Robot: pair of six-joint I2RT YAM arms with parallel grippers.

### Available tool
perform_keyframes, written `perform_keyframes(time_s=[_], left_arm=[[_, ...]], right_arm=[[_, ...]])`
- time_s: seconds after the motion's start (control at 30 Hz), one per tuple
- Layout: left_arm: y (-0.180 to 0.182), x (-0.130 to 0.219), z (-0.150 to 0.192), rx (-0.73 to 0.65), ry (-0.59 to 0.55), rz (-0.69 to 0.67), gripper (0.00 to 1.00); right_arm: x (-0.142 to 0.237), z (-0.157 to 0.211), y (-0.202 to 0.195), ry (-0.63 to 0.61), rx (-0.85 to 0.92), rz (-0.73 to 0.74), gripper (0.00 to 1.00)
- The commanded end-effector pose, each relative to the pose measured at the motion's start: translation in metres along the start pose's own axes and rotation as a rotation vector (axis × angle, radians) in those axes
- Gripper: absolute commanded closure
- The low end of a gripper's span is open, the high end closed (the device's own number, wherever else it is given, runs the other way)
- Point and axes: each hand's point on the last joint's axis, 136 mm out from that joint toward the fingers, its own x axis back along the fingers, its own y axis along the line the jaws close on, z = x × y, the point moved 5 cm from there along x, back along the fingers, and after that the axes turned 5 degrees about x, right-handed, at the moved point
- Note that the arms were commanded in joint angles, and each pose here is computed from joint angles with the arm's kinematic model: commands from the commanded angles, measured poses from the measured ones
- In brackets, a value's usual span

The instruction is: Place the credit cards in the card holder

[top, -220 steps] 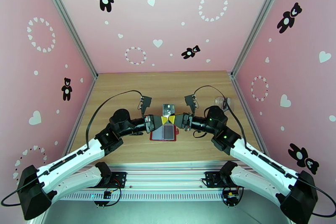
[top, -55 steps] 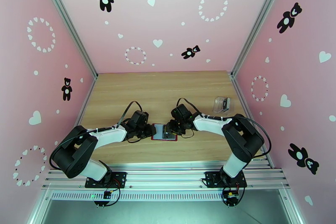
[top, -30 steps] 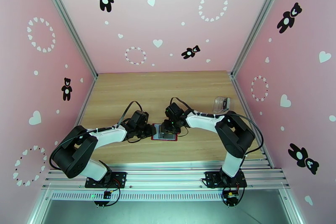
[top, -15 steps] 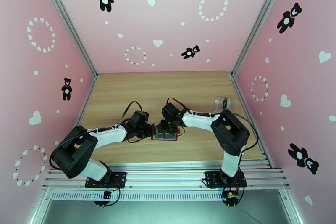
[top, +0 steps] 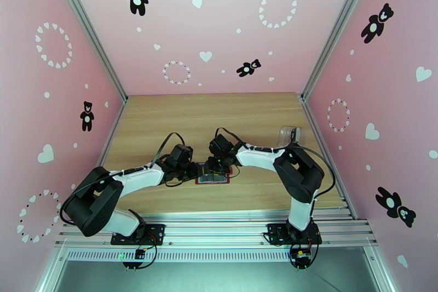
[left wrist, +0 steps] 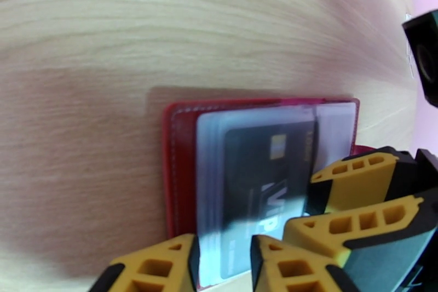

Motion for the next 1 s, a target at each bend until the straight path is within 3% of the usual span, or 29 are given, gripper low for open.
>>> perform_keyframes(time_s=[0.0, 0.47, 0.53, 0.77, 0.97], left_arm=[[0.005, 0.008, 0.003, -0.017, -0.023, -0.036, 0.68], [0.011, 0.049, -0.003, -0.022, -0.178, -0.097, 0.65], [0.011, 0.055, -0.004, -0.022, -0.197, -0.093, 0.64], [0.011, 0.055, -0.003, -0.019, -0.186, -0.087, 0.64], [0.010, 0.050, -0.003, -0.020, -0.170, -0.081, 0.64]], right_arm=[[0.017, -0.003, 0.010, -0.026, 0.044, 0.010, 0.61], [0.055, -0.002, 0.010, -0.095, 0.131, 0.105, 0.57], [0.052, -0.002, 0.011, -0.087, 0.131, 0.095, 0.60], [0.030, -0.006, 0.012, -0.038, 0.125, 0.062, 0.92], [0.015, -0.009, 0.010, -0.004, 0.119, 0.065, 0.94]])
